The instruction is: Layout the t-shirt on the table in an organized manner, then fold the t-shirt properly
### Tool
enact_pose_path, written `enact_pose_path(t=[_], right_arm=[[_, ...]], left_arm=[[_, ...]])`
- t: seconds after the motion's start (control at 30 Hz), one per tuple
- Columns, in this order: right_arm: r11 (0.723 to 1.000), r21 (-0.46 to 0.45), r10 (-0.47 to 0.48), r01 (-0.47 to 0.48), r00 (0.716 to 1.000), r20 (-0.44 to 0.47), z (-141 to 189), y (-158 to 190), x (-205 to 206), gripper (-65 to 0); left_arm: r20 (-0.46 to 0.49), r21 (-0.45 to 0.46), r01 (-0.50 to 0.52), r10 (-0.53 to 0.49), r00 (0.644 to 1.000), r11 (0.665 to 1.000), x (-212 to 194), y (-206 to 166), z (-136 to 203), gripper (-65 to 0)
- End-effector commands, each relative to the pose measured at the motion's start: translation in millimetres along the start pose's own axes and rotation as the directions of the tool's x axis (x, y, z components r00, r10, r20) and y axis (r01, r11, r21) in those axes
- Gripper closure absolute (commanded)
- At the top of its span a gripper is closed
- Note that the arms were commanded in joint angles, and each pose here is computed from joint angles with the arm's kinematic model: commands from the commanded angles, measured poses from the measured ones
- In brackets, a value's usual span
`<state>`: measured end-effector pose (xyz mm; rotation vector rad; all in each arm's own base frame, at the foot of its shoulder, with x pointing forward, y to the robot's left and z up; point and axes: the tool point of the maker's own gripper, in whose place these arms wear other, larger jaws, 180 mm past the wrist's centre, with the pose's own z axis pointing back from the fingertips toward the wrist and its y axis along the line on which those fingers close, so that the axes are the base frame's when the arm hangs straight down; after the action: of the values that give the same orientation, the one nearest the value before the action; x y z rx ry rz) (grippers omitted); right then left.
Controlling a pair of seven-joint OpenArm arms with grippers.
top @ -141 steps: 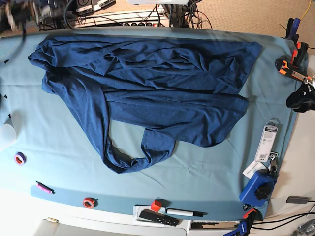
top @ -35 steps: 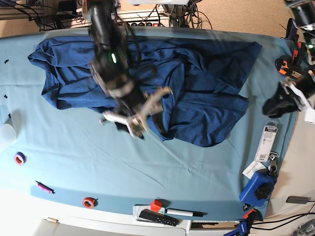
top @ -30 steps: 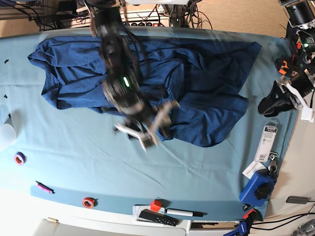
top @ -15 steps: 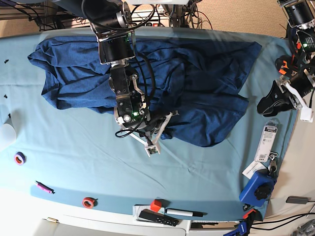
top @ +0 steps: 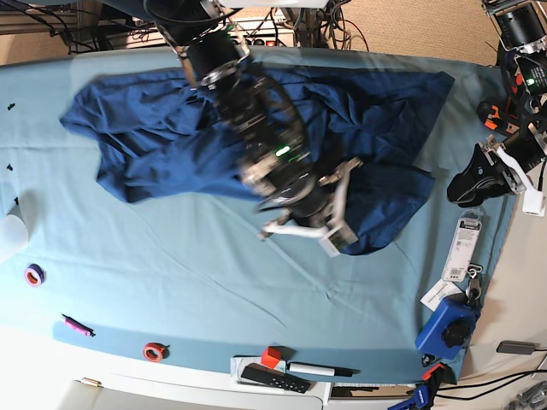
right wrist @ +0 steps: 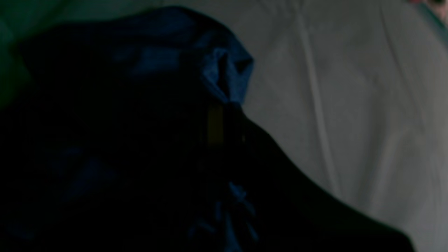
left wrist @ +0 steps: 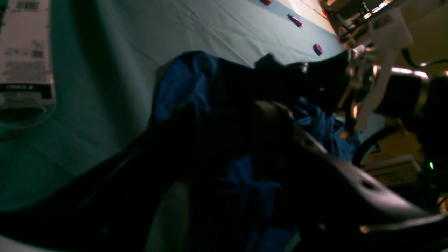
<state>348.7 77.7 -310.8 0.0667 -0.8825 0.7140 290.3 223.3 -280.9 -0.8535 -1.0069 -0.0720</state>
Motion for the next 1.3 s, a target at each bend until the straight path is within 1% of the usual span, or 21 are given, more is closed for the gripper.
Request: enact_pose_path(t=[0.0,0.07,0.17,0.47,0.5,0.6,0.63,0.67,1.0,1.13,1.2,1.27], right_arm=[[0.998,-0.066,0.012,-0.008,0.998,0.058,5,-12,20,0.0],[0.990,-0.138,0.028,-0.020,0.998,0.054,7,-19,21,0.0],[0.982,-0.187,0.023,-0.015,0.999,0.043,8,-29,19,0.0],[0.973,-0.227,-0.029,0.036,0.999,0.030,9,-48,12,0.0],[0.973,-0.228,-0.030,0.036,0.999,0.030,9,-48,12,-1.7],[0.974,-0.224,-0.026,0.031,0.999,0.029,9,-48,12,-14.4],[0.974,-0.224,-0.025,0.031,0.999,0.028,9,-48,12,-17.6],[0.974,-0.224,-0.025,0.031,0.999,0.028,9,-48,12,-19.4],[0.972,-0.233,-0.031,0.040,0.999,0.039,9,-51,12,-19.6],[0.958,-0.269,-0.091,0.096,0.995,0.034,1,-74,-1,-19.6],[0.949,-0.271,-0.156,0.158,0.987,0.031,-9,-89,-15,-19.6],[0.940,-0.258,-0.228,0.225,0.973,0.018,-19,-99,-30,-19.6]], left_arm=[[0.046,-0.016,0.034,-0.033,0.998,0.999,18,-5,4,-27.5],[0.045,-0.016,0.034,-0.033,0.998,0.999,18,-5,4,-27.5],[0.043,-0.016,0.034,-0.033,0.998,0.999,18,-5,4,-27.5],[0.041,-0.016,0.034,-0.034,0.999,0.999,18,-5,4,-27.5],[0.040,-0.016,0.034,-0.034,0.999,0.999,17,-5,4,-27.5],[0.040,-0.016,0.034,-0.034,0.999,0.999,18,-5,3,-27.5],[0.040,-0.016,0.034,-0.034,0.999,0.999,17,-5,4,-27.5],[0.040,-0.016,0.034,-0.034,0.999,0.999,17,-5,4,-27.5],[0.040,-0.017,0.034,-0.033,0.999,0.999,18,-5,3,-27.5],[0.040,-0.016,0.034,-0.033,0.999,0.999,17,-5,3,-27.5],[0.040,-0.016,0.034,-0.033,0.999,0.999,17,-5,3,-27.5],[0.041,-0.017,0.034,-0.033,0.999,0.999,18,-5,3,-27.5]])
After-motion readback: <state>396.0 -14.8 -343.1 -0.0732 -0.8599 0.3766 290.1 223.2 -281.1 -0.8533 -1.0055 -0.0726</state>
